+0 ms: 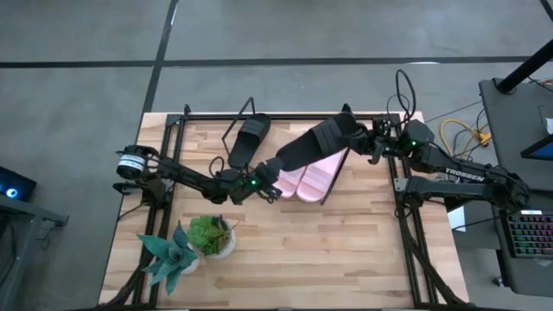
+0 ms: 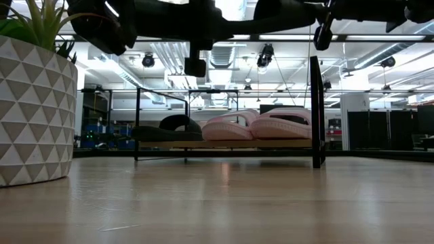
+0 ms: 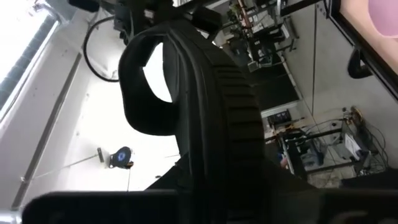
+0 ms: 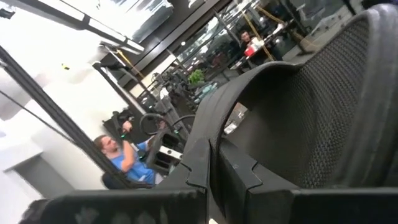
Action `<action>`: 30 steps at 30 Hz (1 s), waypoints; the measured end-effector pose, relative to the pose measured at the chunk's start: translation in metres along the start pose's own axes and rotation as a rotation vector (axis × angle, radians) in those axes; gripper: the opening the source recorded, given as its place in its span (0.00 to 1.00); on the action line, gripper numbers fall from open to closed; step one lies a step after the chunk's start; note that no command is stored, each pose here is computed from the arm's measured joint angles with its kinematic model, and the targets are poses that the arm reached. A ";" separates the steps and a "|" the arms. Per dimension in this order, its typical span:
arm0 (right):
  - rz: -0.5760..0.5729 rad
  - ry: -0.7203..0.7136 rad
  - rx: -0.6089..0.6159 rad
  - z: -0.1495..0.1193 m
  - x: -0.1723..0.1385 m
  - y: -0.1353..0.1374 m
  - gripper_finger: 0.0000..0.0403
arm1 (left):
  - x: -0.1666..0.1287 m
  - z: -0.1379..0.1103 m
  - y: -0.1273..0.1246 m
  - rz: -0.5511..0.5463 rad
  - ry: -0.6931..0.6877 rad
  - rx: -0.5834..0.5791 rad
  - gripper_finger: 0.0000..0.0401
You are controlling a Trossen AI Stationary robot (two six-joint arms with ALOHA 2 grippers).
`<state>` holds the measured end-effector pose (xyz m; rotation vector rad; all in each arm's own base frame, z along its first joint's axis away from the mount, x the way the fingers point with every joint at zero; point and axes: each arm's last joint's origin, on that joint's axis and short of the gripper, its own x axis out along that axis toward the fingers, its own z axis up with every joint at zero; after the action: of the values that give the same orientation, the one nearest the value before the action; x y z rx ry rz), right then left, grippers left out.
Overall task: Pick and place slides into the shelf
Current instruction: Put the black slide on the shelf
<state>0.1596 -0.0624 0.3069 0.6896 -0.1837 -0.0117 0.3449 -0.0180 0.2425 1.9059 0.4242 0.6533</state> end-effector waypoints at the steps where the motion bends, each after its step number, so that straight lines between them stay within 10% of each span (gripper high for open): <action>1: -0.006 -0.006 -0.010 0.000 0.000 0.000 0.03 | 0.000 0.000 0.000 -0.001 0.003 -0.005 0.11; 16: -0.186 -0.164 -0.190 0.007 -0.003 -0.003 0.30 | -0.003 -0.003 0.000 -0.107 0.188 -0.043 0.11; 30: -0.142 -0.260 -0.221 0.016 -0.021 0.014 0.43 | -0.007 -0.009 -0.025 -0.173 0.432 -0.451 0.11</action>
<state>0.1357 -0.0602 0.3239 0.4773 -0.3770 -0.2551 0.3337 -0.0059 0.2208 1.2844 0.6450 0.9577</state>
